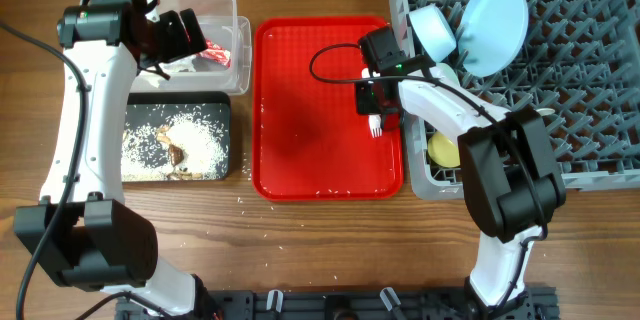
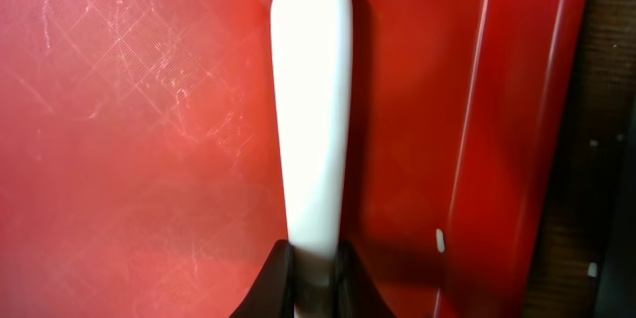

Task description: Sort waste into correct bins and load items into the dishwasher rack

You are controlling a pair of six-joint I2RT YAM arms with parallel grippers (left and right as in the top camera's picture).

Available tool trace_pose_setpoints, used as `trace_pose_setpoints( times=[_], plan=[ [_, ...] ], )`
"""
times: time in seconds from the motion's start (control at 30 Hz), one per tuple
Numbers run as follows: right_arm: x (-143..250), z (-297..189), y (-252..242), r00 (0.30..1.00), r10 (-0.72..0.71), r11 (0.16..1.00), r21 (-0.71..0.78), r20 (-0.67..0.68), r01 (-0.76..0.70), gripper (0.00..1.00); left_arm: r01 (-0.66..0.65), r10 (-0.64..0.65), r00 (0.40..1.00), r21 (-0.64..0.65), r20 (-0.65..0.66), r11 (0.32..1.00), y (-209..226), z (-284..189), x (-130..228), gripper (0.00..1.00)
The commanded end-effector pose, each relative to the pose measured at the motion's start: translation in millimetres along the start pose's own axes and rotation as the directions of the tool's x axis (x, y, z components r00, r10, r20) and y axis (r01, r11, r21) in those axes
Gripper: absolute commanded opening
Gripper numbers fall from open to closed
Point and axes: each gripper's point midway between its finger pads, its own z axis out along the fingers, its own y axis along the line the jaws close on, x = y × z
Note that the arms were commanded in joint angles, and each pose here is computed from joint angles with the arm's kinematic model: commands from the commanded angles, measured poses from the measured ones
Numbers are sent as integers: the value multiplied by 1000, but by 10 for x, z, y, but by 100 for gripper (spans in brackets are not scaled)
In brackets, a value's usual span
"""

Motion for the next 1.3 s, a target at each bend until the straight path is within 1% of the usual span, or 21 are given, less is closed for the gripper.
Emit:
trace_pose_setpoints(
  times=[0.0,0.13,0.23,0.3,0.33,0.4,0.43,0.5,0.53,0.7,0.77,0.83,0.87,0.9,0.93,1.03,1.1,1.13,1.17,1.2,1.27],
  plan=[
    [174,-15,17,997,3,1000,-18,-79,-4,4,-3,3,999,1,43,1000,-14,-126,-91,100],
    [-163,-1194,106,997,-4,998,-69,83,9,4,-3,3,999,1,43,1000,-14,-126,-91,100],
    [-352,-2285,28,940,5,996,-80,340,24,4,-3,3,999,1,43,1000,-14,-126,-91,100],
    [-365,-2774,-301,876,112,993,-21,469,-116,4,-3,3,999,1,43,1000,-14,-126,-91,100],
    [-323,-3010,-599,820,205,967,22,534,-256,4,-3,3,999,1,43,1000,-14,-126,-91,100],
    [-119,-3327,-1245,661,395,823,73,638,-563,4,-3,3,999,1,43,1000,-14,-126,-91,100],
    [32,-3417,-1614,547,479,695,85,686,-714,4,-3,3,999,1,43,1000,-14,-126,-91,100],
    [191,-3395,-1978,403,560,520,72,724,-851,4,-3,3,999,1,43,1000,-14,-126,-91,100],
    [277,-3300,-2189,294,605,396,41,740,-917,5,-3,3,999,1,43,1000,-14,-126,-91,100],
    [542,-2528,-2671,-40,714,-27,-29,699,-999,4,-3,3,999,1,43,1000,-14,-126,-91,100],
    [565,-2219,-2699,-71,742,-100,5,667,-995,4,-3,3,999,1,43,1000,-14,-126,-91,100],
    [567,-1968,-2693,-58,765,-120,55,642,-991,5,-3,3,999,1,43,1000,-14,-126,-91,100],
    [553,-1807,-2659,-48,791,-121,79,610,-990,36,-3,3,999,1,43,1000,-13,-126,-90,100],
    [537,-1781,-2648,-45,798,-116,79,602,-990,56,-3,3,999,1,43,1000,-14,-126,-91,100],
    [512,-1777,-2643,-26,802,-93,83,596,-992,66,-3,3,999,1,43,1000,-14,-126,-91,100],
    [285,-1976,-2603,126,809,98,79,574,-992,89,-3,3,999,1,43,1000,-14,-126,-91,100],
    [120,-2283,-2482,293,785,306,70,545,-949,100,-3,3,999,1,43,1000,-14,-126,-91,100],
    [17,-2473,-2355,435,733,475,63,523,-878,100,-3,3,999,1,43,1000,-14,-126,-91,100],
    [-94,-2691,-2142,605,618,681,43,501,-731,100,-3,3,999,1,43,1000,-14,-126,-91,100],
    [-148,-2875,-1913,718,490,823,9,494,-568,100,-3,3,999,1,43,1000,-14,-126,-91,100],
    [-18,-3319,-1358,823,233,972,-103,518,-210,100,-3,3,999,1,43,1000,-14,-126,-91,100]
  ],
)
